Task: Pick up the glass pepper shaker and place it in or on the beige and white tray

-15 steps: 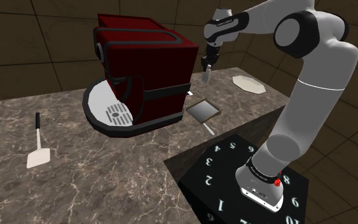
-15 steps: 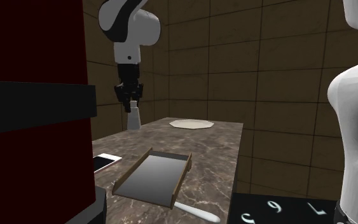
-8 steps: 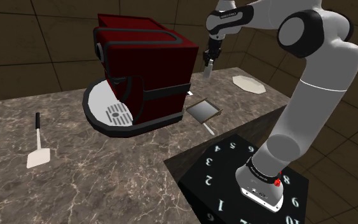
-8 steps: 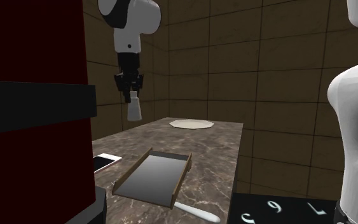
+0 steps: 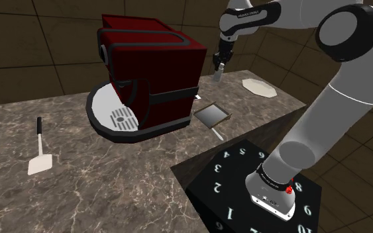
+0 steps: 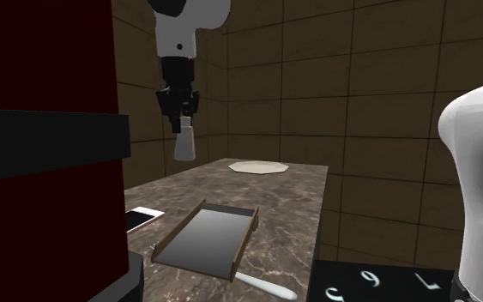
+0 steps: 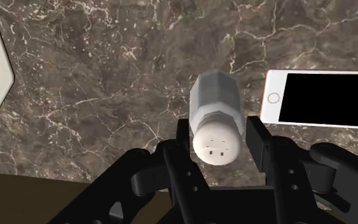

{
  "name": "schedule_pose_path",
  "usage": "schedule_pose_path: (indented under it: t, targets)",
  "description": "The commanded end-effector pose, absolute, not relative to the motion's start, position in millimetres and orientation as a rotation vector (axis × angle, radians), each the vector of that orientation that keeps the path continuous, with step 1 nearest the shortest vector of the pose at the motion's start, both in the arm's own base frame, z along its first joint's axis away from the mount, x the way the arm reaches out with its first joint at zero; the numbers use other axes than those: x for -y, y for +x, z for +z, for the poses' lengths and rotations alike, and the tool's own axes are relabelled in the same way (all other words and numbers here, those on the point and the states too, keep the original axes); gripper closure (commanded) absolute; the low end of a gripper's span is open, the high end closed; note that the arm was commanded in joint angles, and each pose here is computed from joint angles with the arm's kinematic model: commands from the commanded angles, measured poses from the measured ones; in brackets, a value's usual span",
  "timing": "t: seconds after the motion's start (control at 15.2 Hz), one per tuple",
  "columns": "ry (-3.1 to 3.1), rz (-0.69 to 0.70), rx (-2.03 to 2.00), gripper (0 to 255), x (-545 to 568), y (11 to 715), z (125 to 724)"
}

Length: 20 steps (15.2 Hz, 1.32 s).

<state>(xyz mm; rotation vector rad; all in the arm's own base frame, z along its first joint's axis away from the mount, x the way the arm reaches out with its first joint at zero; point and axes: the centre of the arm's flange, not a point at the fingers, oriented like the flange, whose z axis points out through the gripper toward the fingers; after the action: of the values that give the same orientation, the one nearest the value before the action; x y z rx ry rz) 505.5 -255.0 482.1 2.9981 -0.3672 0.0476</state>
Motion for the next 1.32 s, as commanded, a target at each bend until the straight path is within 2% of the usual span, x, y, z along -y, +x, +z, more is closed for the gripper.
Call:
schedule_pose_path:
  t: [0.0,0.92,1.25]
  targets:
    - [2.997,0.047,0.367,255,231,490,487]
    - [2.997,0.047,0.367,255,81,385,507]
    - [2.997,0.047,0.367,255,81,385,481]
